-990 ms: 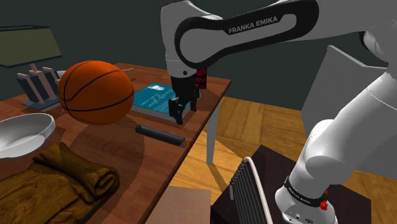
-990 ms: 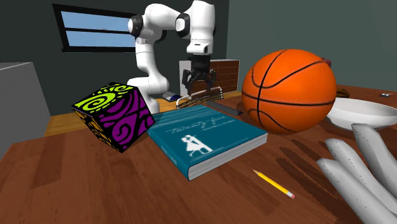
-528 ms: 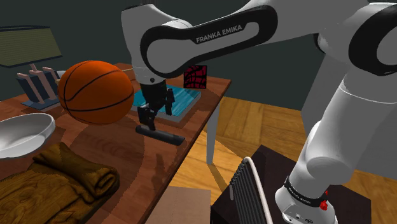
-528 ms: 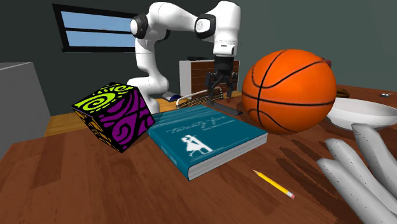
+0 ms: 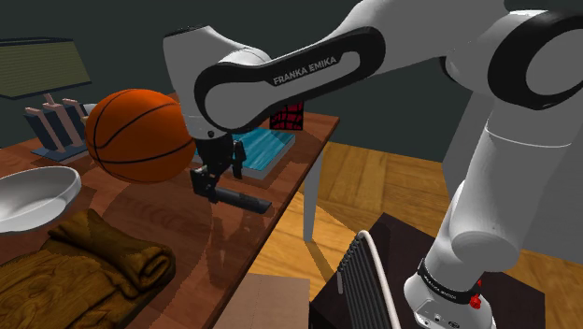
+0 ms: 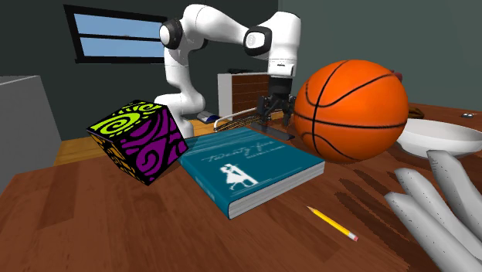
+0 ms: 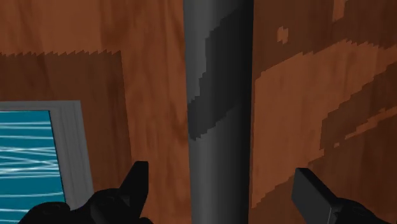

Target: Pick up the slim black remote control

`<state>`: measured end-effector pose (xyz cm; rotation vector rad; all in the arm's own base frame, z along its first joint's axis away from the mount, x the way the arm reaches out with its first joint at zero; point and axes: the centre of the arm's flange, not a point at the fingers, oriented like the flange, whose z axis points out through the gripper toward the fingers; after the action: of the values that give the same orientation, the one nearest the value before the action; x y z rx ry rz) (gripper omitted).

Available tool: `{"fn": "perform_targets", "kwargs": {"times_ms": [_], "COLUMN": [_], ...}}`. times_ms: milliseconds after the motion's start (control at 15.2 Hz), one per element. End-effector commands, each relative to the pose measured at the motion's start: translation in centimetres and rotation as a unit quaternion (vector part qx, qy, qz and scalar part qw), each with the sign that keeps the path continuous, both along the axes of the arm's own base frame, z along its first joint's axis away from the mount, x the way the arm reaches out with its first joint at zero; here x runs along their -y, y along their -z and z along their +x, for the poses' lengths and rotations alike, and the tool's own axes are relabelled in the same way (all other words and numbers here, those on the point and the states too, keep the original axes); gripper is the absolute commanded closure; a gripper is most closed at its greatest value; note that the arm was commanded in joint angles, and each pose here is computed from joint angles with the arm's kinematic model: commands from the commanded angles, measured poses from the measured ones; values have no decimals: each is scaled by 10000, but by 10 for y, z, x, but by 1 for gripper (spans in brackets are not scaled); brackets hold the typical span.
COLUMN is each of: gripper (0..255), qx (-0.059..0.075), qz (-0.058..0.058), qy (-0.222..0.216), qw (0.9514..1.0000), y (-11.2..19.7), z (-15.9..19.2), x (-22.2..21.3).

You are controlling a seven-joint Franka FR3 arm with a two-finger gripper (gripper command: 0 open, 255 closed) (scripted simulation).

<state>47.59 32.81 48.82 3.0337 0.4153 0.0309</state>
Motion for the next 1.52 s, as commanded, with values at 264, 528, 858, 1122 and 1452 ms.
{"fn": "perform_targets", "kwargs": {"times_ms": [264,528,858,1122,1452], "gripper": [255,255,255,255,255], "qx": [2,2,2,2,2], "qz": [2,1,2,2,2], "qy": [0,0,0,0,0], "qw": [10000,10000,10000,10000,10000], "y": [14,14,9,-12,-39], "z": [1,0,1,1,1], "x": [-1,0,0,0,0]}}
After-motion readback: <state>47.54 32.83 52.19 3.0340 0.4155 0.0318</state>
